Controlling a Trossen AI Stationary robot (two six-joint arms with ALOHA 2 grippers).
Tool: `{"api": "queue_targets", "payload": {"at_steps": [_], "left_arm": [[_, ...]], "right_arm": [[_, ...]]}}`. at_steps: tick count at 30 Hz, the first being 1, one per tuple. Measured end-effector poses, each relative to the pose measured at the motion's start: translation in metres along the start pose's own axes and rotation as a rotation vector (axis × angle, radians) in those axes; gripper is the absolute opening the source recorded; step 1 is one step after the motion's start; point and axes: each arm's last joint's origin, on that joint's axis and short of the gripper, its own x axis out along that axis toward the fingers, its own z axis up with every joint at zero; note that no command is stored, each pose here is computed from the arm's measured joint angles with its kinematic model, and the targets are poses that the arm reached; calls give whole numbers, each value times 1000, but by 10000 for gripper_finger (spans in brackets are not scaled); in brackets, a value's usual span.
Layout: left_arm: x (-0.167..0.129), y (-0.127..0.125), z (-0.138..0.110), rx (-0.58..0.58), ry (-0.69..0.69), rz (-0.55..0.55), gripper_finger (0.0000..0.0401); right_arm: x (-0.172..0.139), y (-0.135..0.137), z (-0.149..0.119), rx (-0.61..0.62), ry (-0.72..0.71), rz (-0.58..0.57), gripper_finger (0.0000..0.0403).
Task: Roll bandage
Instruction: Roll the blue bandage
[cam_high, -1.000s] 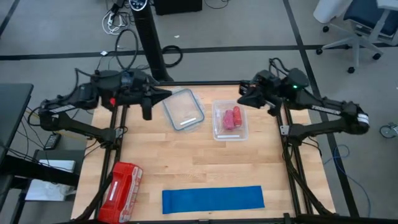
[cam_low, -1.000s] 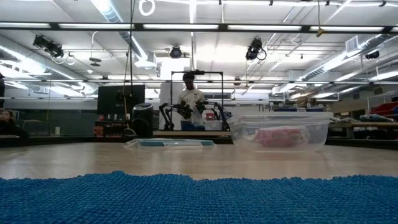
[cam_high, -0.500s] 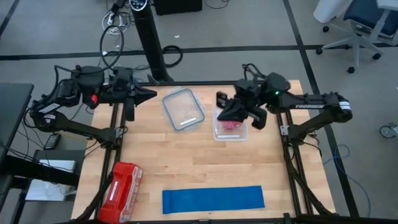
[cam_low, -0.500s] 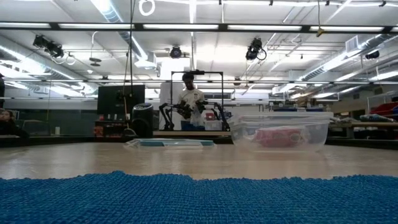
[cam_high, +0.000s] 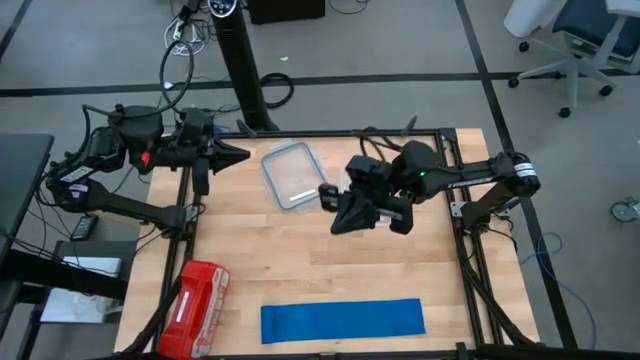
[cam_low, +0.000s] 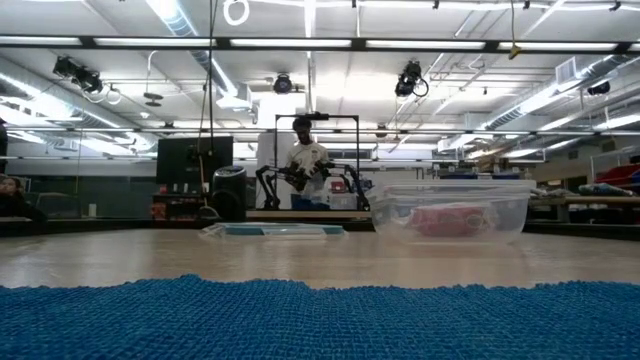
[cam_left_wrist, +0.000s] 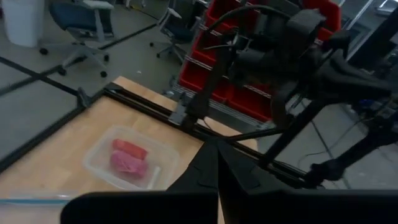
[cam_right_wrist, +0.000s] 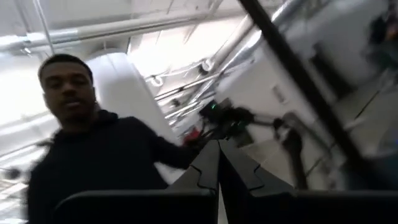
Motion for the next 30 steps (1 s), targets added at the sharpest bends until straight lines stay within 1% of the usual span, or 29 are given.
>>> {"api": "queue_targets", "payload": {"at_steps": [2,4,6,10,12,14,19,23,27,30], "left_arm": [[0,-1,0,-1,10,-22,1],[0,-1,-1,-1,18,-35,1],[0,-2,-1,4,21,-37,1],[0,-1,-2,30,30,-33,1],[0,0,-4,32,55,-26,1],[0,1,-9,31,108,-18,1],[6,6,-24,32,297,-14,1],[14,5,-33,75,431,-92,1],[25,-3,-47,153,578,-193,1],[31,-13,-54,224,619,-263,1]], "right_arm": [[0,-4,-6,118,101,8,7],[1,-9,-17,228,218,-22,3],[1,-10,-30,311,333,-48,3],[2,-9,-55,481,547,-55,2],[0,-11,-72,568,646,-95,2],[-5,-13,-91,646,740,-172,2],[-22,-12,-131,748,945,-411,1],[-26,-7,-152,768,1049,-566,1],[-20,-4,-168,771,1063,-680,1],[-14,-4,-177,786,1024,-786,1]]}}
